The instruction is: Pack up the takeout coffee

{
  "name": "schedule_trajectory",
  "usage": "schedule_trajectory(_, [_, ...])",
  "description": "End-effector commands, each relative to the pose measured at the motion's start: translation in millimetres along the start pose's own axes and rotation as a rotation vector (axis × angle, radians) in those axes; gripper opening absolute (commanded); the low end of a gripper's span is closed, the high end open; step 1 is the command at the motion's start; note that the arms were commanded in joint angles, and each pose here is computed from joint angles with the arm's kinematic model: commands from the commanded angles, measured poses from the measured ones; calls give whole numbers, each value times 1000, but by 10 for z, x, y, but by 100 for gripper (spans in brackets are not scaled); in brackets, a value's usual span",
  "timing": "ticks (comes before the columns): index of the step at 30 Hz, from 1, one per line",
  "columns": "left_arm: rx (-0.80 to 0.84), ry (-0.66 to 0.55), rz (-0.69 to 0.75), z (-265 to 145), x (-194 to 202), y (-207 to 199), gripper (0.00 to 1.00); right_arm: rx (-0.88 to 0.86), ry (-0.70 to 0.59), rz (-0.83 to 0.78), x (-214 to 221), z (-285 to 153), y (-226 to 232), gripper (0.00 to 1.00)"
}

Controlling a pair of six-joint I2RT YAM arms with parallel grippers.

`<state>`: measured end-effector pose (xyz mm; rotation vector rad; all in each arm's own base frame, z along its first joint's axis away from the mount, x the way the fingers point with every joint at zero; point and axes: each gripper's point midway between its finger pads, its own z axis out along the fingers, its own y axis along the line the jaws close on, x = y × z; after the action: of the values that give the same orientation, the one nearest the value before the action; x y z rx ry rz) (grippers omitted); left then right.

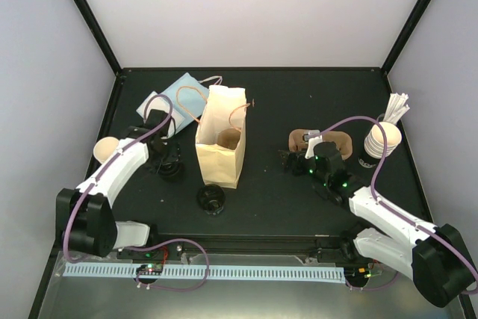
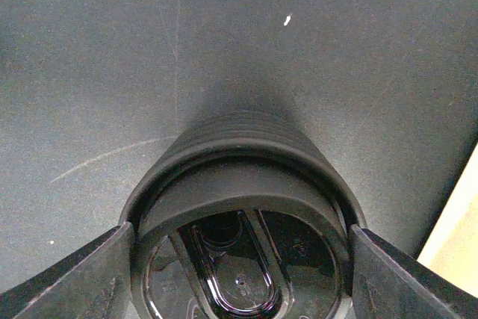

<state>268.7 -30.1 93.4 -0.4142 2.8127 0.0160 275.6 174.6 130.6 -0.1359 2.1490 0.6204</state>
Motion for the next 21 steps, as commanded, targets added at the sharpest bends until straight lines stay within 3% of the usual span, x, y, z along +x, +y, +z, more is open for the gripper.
schedule_trajectory(1, [4,-35,2,-166,-20,35,74,-17,-26,-8,-79,8,42,100])
schedule_trajectory(7, [11,-16,8,-193,7,24,73,-16,-25,-9,-78,9,41,100])
schedule_trajectory(11, [37,-69,30,-100,-20,3,73,-15,-27,-8,-82,4,39,100])
schedule_trajectory(14, [5,-14,31,-101,12,34,72,-15,-27,-8,-82,1,39,100])
schedule_trajectory(21, [62,-79,5,-234,-84,-35,73,-11,-28,-10,-83,0,33,100])
